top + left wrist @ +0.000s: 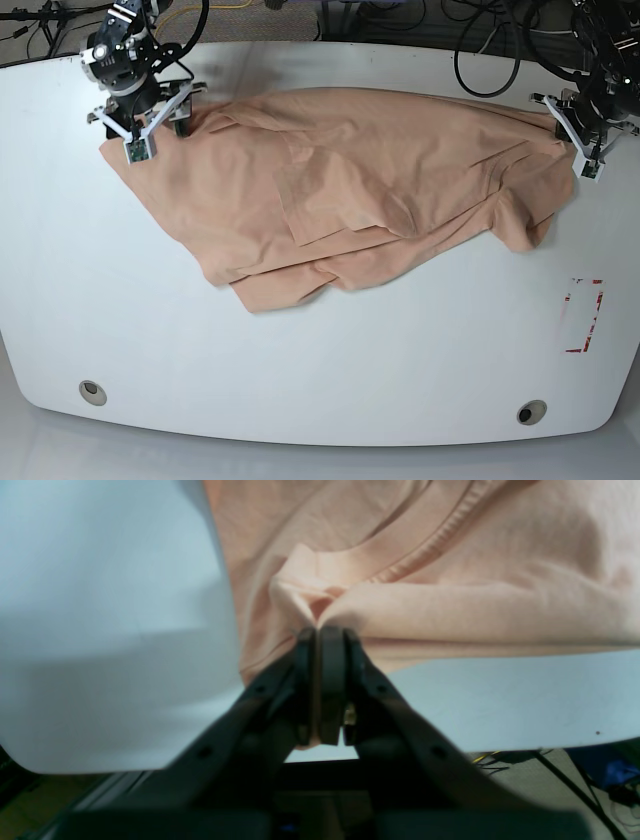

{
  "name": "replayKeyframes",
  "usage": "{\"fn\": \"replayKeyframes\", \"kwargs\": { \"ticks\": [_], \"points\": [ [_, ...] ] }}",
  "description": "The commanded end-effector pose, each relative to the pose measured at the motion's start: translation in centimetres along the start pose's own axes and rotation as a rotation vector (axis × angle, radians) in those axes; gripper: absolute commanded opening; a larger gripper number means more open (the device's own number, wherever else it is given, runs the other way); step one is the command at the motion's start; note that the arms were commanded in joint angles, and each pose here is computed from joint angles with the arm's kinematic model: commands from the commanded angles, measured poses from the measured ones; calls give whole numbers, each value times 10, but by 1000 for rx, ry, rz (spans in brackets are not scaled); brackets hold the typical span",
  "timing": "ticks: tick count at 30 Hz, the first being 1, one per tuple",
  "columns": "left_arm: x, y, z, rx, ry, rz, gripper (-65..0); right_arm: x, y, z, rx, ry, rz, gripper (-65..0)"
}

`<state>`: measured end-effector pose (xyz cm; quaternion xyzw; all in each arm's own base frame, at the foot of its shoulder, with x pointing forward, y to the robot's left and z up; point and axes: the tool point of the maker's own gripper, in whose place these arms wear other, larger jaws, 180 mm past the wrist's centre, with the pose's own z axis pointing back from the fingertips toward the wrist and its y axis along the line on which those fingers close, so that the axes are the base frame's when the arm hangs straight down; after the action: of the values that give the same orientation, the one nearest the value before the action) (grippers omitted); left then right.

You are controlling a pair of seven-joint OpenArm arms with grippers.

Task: Fold the T-shirt properly

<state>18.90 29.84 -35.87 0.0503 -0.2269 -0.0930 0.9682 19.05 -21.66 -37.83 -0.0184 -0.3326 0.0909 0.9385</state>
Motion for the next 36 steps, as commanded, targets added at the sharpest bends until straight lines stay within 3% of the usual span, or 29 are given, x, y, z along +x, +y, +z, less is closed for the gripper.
{"fn": "replayKeyframes", "kwargs": {
  "ticks": [1,11,21,36],
  "points": [
    [8,10,6,31,-21,-20,-650,32,-24,3,-71,-83,25,-276],
    [10,12,7,35,-26,-23,-650,68,-71,-12,-187,-116,33,-273],
    [10,12,7,35,-26,-23,-650,38,-83,-39,-157,-40,-86,-273],
    [18,13,7,38,-46,-23,-650,6,-95,-48,-152,24,-145,-276]
  ]
}}
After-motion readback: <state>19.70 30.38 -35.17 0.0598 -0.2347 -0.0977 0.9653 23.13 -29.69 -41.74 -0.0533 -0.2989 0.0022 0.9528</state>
